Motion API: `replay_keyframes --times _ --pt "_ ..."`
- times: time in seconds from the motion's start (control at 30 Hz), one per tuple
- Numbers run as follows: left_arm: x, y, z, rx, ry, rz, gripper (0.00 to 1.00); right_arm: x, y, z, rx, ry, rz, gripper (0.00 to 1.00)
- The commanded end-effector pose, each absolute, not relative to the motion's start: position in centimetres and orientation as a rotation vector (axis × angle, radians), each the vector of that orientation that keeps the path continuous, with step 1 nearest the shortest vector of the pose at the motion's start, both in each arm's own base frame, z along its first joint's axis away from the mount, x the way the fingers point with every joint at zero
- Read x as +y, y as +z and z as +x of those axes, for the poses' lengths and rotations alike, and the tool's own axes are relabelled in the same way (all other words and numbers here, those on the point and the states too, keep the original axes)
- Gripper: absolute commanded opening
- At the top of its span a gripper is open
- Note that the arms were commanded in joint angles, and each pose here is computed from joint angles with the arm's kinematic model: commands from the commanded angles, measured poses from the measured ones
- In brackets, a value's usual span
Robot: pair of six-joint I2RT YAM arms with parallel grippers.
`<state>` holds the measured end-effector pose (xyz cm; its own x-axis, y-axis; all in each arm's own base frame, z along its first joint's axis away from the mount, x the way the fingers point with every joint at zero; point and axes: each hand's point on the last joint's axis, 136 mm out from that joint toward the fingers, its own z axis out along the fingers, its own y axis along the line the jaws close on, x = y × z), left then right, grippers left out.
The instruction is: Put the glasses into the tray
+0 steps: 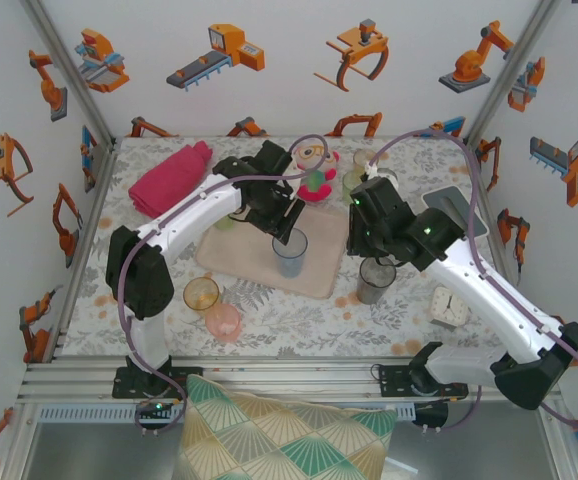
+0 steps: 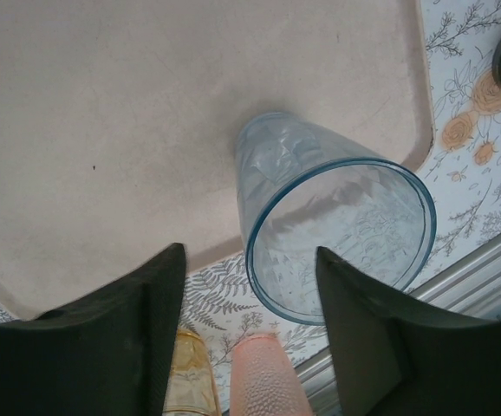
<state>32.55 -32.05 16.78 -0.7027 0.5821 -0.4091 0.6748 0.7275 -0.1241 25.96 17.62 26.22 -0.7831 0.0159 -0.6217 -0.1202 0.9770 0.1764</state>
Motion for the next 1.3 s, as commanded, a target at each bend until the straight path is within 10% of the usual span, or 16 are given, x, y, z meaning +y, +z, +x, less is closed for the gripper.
replay_keyframes --times 0.0,1.27 --pt "-32.1 15.8 32.3 2.608 -0.368 0.991 0.54 17.1 26.5 26.2 2.428 0.263 -0.044 0.38" --pt "-32.2 15.0 31.8 2.617 -0.330 1.041 0.27 17.0 26.6 26.5 2.425 0.263 -0.044 0.38"
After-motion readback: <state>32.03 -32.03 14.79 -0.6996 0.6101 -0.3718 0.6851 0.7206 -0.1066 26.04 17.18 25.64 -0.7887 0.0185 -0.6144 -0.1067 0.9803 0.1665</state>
